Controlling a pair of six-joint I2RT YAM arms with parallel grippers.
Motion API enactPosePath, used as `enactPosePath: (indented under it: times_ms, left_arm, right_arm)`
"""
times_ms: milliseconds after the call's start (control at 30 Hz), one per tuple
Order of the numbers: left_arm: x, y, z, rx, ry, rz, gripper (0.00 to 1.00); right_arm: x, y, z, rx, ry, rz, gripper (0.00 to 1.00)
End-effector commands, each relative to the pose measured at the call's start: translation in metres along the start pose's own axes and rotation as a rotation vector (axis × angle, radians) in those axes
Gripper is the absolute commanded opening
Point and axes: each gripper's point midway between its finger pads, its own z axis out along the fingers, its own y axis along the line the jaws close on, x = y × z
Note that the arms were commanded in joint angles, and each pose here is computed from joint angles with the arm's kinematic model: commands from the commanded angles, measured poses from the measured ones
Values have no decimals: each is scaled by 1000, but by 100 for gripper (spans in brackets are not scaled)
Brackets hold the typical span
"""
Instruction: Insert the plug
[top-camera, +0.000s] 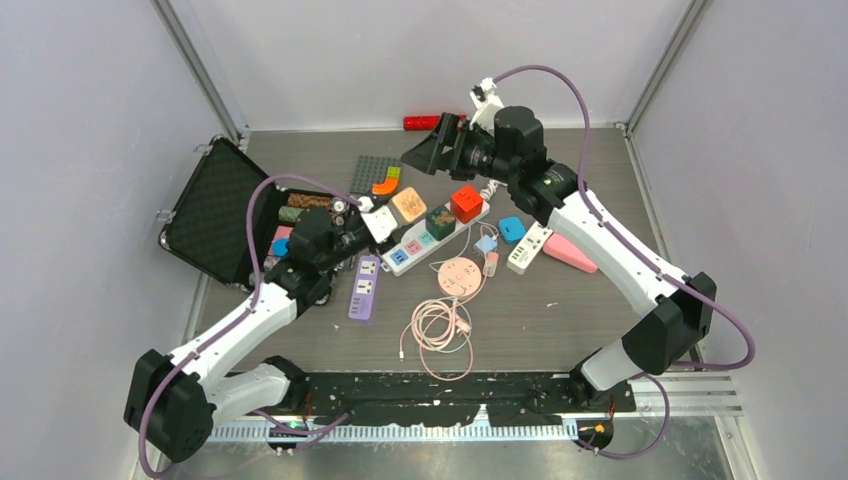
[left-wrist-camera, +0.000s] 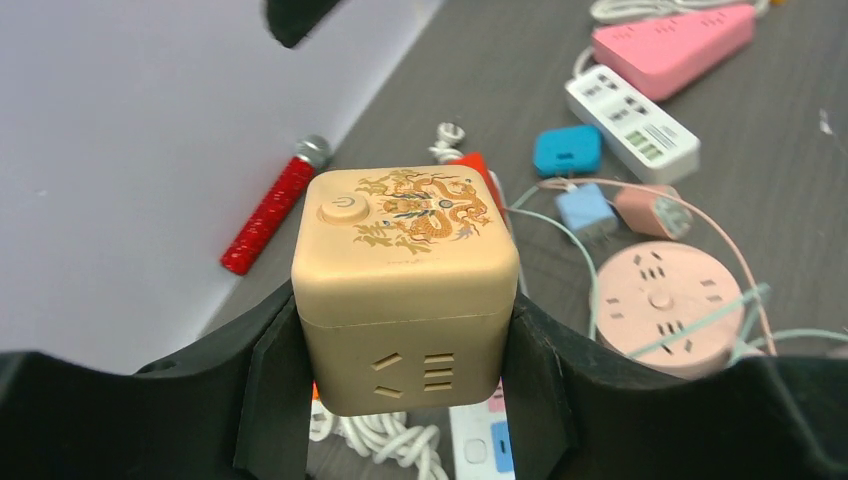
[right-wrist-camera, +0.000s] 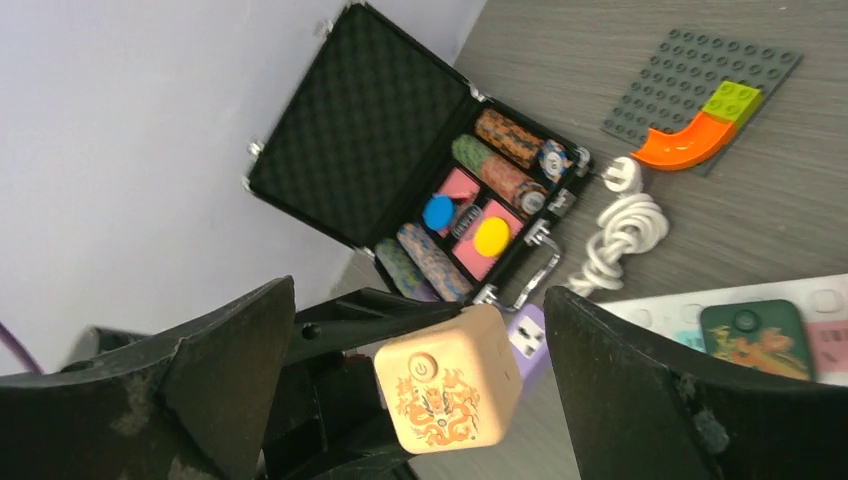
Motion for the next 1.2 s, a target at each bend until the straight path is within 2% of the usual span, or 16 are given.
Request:
enactPosePath:
  times_ms: [0, 133, 533, 833, 967, 1033, 1100, 1133, 1167]
  left_arm:
    - [-16, -14, -3, 133, -24, 64, 0]
    - [-19, -13, -1, 129, -30, 51, 0]
    - [-24, 0, -1, 53, -39, 14, 0]
    - [-26, -4, -2, 70, -50, 6, 0]
    - [-25, -4, -1, 70, -46, 8, 0]
    - [-26, -3, -1, 67, -46, 7, 0]
    - [-25, -3, -1, 62, -47, 1, 0]
    - [-25, -2, -2, 57, -46, -5, 0]
    - [-25, 0, -2, 43, -47, -16, 8]
  right_arm:
    - [28, 0, -13, 29, 170, -311, 98]
    - [48, -3, -19, 41, 255, -413, 99]
    - [93, -9, -21, 15, 408, -429, 93]
    - [100, -10, -4, 20, 426, -427, 89]
    - [103, -8, 2, 23, 437, -424, 77]
    - [103, -9, 3, 32, 442, -420, 65]
    - [104, -9, 4, 37, 447, -415, 43]
    - [104, -11, 4, 46, 445, -415, 37]
    - [103, -12, 5, 52, 443, -414, 26]
